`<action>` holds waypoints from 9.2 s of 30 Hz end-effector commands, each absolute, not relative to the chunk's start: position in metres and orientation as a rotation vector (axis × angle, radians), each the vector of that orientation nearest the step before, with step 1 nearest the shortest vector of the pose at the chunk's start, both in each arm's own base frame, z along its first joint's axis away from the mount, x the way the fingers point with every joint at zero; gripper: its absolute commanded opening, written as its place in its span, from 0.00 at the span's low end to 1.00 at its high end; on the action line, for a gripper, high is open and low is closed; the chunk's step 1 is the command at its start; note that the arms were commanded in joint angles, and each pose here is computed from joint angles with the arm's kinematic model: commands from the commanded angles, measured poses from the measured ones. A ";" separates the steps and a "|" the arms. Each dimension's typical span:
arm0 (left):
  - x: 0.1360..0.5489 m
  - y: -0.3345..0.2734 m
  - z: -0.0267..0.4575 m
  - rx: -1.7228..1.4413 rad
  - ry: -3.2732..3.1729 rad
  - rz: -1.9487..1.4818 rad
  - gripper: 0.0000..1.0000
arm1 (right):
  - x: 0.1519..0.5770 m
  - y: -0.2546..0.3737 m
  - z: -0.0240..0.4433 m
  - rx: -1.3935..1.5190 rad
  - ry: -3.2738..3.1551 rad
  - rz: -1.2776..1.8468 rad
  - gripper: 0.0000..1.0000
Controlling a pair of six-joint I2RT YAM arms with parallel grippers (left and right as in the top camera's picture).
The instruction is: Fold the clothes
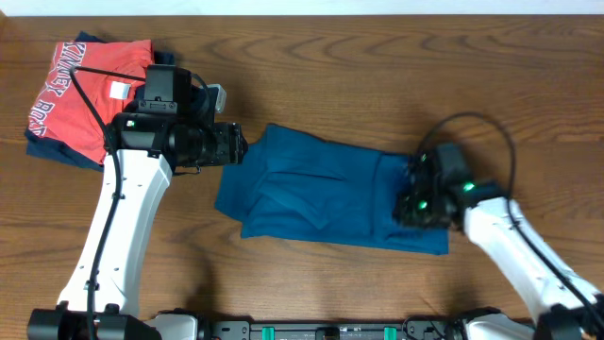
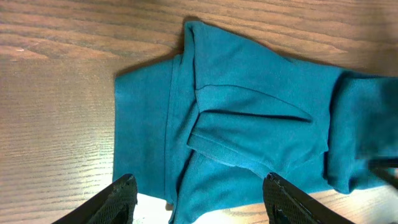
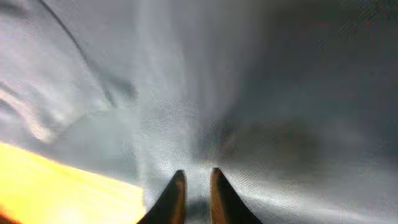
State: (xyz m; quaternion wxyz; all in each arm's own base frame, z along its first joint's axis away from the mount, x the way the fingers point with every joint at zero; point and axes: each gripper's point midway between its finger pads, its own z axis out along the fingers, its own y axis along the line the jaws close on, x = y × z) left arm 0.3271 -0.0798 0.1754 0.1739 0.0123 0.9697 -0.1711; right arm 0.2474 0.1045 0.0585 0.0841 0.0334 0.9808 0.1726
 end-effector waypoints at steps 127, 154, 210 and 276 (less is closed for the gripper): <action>0.301 -0.240 0.140 0.532 2.919 -0.479 0.12 | 0.283 -0.010 0.104 0.487 2.739 0.740 0.63; 0.330 -0.219 0.177 0.452 2.815 -0.126 0.41 | 0.283 -0.003 0.108 0.405 2.723 0.795 0.65; 0.321 -0.283 0.063 0.811 2.920 -0.422 0.06 | 0.288 -0.004 0.109 0.394 2.704 0.784 0.64; 0.284 -0.190 0.094 0.392 3.032 -0.664 0.33 | 0.274 0.147 0.082 -0.177 2.637 0.836 0.10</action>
